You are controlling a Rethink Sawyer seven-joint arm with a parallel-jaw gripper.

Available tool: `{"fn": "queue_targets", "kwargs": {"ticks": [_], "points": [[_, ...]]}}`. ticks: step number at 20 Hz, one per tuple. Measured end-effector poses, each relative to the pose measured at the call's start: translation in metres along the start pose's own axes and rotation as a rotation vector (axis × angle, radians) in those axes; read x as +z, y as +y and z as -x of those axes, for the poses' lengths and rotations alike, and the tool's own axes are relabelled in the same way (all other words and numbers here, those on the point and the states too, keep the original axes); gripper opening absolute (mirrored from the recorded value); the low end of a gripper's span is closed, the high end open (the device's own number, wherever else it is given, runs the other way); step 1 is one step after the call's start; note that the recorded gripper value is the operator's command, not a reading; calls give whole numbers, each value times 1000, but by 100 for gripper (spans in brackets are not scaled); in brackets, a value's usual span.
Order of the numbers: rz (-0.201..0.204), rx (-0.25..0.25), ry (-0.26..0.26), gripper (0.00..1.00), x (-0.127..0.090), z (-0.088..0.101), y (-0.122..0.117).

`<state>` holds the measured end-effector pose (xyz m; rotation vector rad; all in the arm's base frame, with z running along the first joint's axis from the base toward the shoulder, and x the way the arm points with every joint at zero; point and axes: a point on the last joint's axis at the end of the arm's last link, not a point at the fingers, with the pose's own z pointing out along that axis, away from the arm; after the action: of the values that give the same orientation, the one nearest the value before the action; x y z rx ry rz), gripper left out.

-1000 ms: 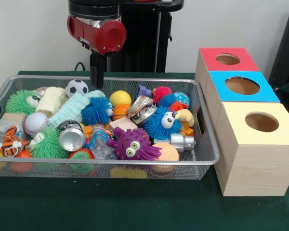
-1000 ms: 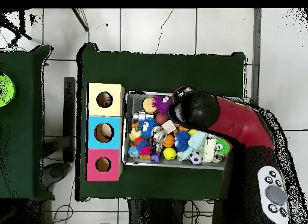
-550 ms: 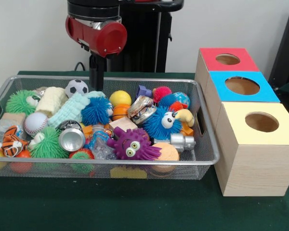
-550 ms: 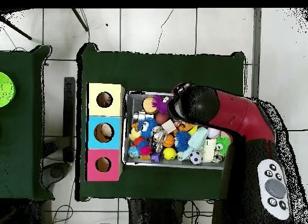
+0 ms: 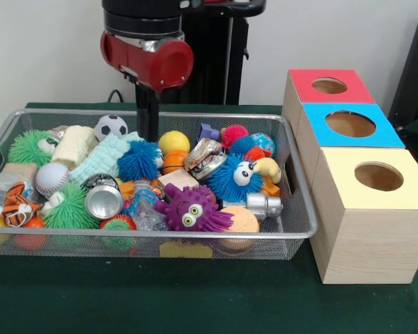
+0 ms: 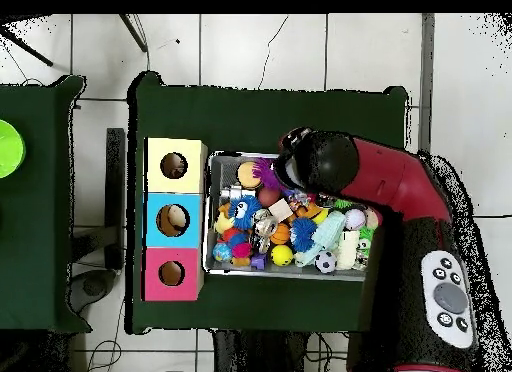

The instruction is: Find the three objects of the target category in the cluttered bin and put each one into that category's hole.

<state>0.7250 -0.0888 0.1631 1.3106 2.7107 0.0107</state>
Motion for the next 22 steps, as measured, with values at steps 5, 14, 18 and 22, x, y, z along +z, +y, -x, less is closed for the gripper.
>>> {"fn": "queue_targets", "kwargs": {"ticks": [5, 14, 18, 22], "points": [[3, -39, 7, 0, 12, -18, 23], [-4, -92, 24, 0, 22, -36, 57], [-59, -86, 80, 0, 11, -33, 51], [-113, -73, 140, 0, -2, -31, 39]]}}
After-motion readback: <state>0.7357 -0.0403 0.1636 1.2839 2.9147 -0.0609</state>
